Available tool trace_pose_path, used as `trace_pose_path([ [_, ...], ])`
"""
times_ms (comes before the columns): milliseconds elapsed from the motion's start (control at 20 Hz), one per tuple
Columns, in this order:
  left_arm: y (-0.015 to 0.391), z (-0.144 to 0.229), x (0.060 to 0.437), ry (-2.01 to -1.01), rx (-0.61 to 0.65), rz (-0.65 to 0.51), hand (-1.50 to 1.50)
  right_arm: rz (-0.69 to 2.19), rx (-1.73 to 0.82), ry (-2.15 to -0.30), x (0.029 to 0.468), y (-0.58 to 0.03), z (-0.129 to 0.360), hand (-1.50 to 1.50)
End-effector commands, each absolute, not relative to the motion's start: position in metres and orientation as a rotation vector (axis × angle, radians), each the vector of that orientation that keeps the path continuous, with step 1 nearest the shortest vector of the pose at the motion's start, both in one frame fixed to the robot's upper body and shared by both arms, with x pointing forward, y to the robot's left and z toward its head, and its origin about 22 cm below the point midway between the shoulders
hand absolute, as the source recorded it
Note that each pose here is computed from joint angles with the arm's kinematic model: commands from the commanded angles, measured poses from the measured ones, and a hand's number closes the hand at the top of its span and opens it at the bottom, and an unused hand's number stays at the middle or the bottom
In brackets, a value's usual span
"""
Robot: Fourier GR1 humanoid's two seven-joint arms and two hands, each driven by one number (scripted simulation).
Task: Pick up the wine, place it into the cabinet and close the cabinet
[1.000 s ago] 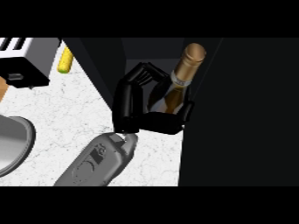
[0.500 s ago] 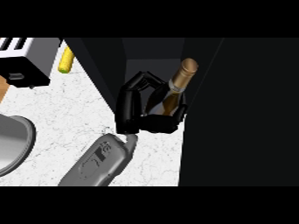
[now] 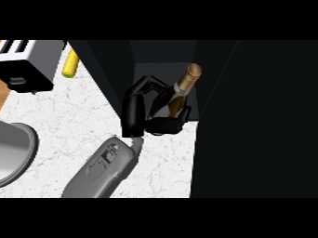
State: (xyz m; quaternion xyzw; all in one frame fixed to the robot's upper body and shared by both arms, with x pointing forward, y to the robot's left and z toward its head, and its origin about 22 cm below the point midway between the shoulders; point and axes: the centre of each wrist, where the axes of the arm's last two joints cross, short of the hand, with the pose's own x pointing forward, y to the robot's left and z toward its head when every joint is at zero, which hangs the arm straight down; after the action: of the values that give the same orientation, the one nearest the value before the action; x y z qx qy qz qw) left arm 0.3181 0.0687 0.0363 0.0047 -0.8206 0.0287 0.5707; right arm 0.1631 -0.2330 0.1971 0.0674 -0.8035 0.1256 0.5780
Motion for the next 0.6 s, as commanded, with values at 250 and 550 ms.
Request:
trace_pose_path([
  [250,0.091,0.018,0.340,-1.929,0.042,0.136,1.50,0.299,0.234,-1.925,0.140,-0.230,0.218,-1.50],
  [550,0.091,0.041,0.361,-1.883,-0.012,0.107,1.50,0.269,0.234,-1.939,0.135,-0.231,0.206,-1.50],
])
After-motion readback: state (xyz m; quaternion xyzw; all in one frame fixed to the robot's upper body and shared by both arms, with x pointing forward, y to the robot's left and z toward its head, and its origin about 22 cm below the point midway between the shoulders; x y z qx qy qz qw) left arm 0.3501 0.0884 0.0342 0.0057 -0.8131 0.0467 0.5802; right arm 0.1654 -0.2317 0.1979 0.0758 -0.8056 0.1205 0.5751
